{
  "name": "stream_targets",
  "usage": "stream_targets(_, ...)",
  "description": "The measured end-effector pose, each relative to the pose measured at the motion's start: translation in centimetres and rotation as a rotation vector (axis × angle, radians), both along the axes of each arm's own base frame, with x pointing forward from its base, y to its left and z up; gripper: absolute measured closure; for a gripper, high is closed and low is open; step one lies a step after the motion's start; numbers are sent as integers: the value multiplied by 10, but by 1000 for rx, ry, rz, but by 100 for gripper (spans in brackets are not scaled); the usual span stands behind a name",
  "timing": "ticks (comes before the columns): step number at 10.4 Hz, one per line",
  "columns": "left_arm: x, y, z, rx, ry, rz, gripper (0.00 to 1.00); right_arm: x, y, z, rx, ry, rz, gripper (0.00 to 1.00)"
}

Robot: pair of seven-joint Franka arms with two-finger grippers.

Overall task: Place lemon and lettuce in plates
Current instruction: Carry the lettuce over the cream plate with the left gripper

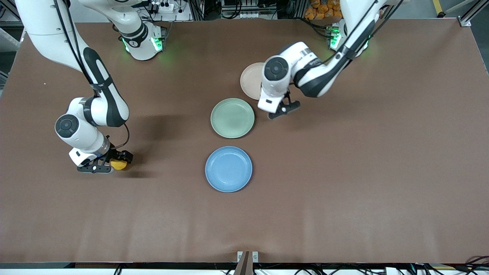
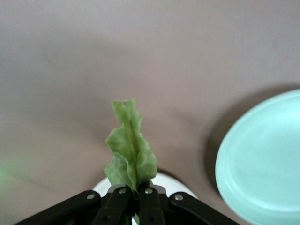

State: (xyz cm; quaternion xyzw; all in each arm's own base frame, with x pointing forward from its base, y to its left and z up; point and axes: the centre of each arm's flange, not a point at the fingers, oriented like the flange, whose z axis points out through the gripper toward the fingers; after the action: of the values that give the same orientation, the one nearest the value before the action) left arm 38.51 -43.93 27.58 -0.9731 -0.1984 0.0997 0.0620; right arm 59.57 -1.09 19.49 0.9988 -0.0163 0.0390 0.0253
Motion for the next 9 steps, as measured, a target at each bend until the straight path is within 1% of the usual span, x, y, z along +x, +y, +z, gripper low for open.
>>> stream_targets(2,-41,-25,-16,33,23,-13,96,-2,0,-11,-2,-6,4,1)
stream_targets(3,-58,-34,-25,47,39,-20,96,-3,-1,-14,-3,-4,5,5)
stream_targets(4,-72,-41,-35,60,56,-26,96,-3,-1,-14,-4,-4,12,11)
stream_targets(5,-83,-47,-44,69,74,-38,96,-3,-1,-14,-5,-4,17,27)
stream_targets(6,-90,-49,-52,76,89,-47,96,-3,-1,-14,-5,-4,19,35)
stream_targets(7,-95,-51,-58,81,100,-53,96,-3,-1,-14,-5,-4,21,35)
stream_targets(8,-96,-51,-61,83,107,-54,86,-2,0,-14,-5,-5,22,35)
stream_targets(9,-96,-51,-63,84,111,-53,72,0,1,-11,-4,-12,24,35)
